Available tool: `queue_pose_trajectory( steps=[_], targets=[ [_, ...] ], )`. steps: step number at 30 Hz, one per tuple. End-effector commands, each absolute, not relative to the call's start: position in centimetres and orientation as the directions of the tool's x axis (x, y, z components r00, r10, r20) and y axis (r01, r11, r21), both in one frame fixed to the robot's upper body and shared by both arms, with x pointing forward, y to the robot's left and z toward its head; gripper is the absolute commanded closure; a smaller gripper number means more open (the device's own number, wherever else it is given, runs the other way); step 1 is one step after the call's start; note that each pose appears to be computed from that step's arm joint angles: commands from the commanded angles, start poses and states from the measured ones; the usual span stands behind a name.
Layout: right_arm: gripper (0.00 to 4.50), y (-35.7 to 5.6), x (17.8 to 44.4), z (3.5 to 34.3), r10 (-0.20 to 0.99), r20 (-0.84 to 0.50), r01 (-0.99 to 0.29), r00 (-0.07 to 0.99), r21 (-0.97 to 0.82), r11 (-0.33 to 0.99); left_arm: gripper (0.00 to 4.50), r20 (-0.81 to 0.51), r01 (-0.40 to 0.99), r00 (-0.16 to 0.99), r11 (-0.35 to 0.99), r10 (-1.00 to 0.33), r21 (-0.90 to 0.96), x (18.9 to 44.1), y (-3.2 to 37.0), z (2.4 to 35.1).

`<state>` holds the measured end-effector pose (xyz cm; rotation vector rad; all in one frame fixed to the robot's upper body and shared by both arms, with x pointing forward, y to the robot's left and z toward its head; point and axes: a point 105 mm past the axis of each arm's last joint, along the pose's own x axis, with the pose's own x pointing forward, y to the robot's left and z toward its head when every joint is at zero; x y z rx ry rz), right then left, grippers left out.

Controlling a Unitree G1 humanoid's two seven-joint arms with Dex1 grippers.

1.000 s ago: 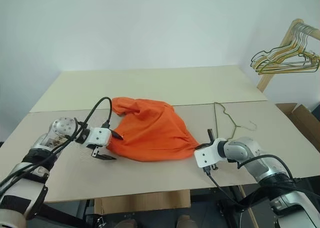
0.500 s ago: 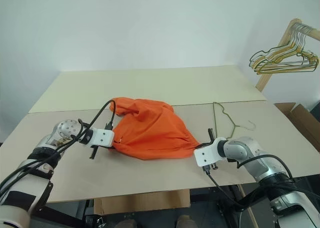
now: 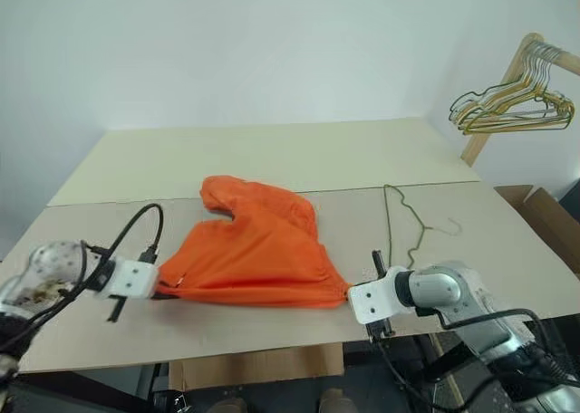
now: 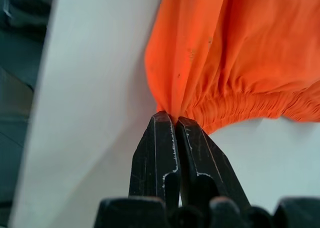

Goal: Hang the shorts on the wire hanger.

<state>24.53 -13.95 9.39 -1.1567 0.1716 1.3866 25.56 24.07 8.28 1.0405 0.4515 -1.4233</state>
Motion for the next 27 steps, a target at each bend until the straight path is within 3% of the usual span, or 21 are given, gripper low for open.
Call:
queue_pose_trajectory(
  steps=[1, 5, 7, 9, 11, 13, 14, 16, 18, 20, 23, 27],
  targets=[
    [4.5, -12.7, 23.5, 12.6, 0.745, -0.632, -0.85, 0.215, -0.497, -0.176, 4.46, -0.774, 0.928, 0.189, -0.147, -0.604, 0.342, 25.2, 23.5, 10.8],
    [4.5, -12.0, 26.2, 13.9, 0.762, -0.569, -0.855, 0.309, -0.518, -0.04, 4.46, -0.732, 0.906, 0.287, -0.072, -0.618, 0.416, 27.6, 22.3, 11.4],
    [4.5, -12.1, 29.4, 14.8, 0.741, -0.521, -0.824, 0.424, -0.562, 0.076, 4.46, -0.683, 0.848, 0.421, -0.009, -0.597, 0.531, 30.8, 21.6, 12.1],
    [4.5, -12.3, 33.5, 16.6, 0.683, -0.441, -0.747, 0.583, -0.621, 0.236, 4.46, -0.57, 0.718, 0.632, 0.12, -0.525, 0.686, 35.7, 21.0, 13.8],
    [4.5, -13.2, 38.5, 20.3, 0.562, -0.273, -0.551, 0.781, -0.724, 0.415, 4.46, -0.312, 0.456, 0.854, 0.309, -0.418, 0.834, 41.3, 20.3, 18.6],
    [4.5, -14.4, 42.4, 25.5, 0.397, -0.023, -0.239, 0.918, -0.829, 0.506, 4.46, 0.046, 0.134, 0.949, 0.531, -0.313, 0.837, 44.6, 19.6, 25.9],
    [4.5, -14.8, 43.3, 27.3, 0.34, 0.071, -0.122, 0.938, -0.849, 0.513, 4.46, 0.163, 0.029, 0.95, 0.599, -0.265, 0.8, 45.3, 19.5, 28.3],
    [4.5, -15.9, 43.9, 34.2, 0.201, 0.396, 0.203, 0.896, -0.768, 0.608, 4.46, 0.425, -0.186, 0.889, 0.714, -0.171, 0.675, 44.9, 19.7, 35.3],
    [4.5, -16.4, 43.1, 38.3, 0.133, 0.575, 0.352, 0.808, -0.649, 0.674, 4.46, 0.561, -0.286, 0.818, 0.757, -0.126, 0.587, 43.9, 20.1, 39.4],
    [4.5, -16.4, 41.5, 40.9, 0.142, 0.679, 0.404, 0.72, -0.576, 0.711, 4.46, 0.646, -0.322, 0.751, 0.779, -0.136, 0.538, 42.3, 20.2, 42.4],
    [4.5, -15.8, 40.2, 41.4, 0.189, 0.722, 0.393, 0.666, -0.555, 0.733, 4.46, 0.685, -0.321, 0.703, 0.775, -0.19, 0.544, 40.7, 20.1, 43.6],
    [4.5, -13.8, 39.7, 36.6, 0.371, 0.607, 0.249, 0.703, -0.699, 0.67, 4.46, 0.599, -0.238, 0.724, 0.691, -0.343, 0.683, 39.3, 19.5, 40.3]
  ],
)
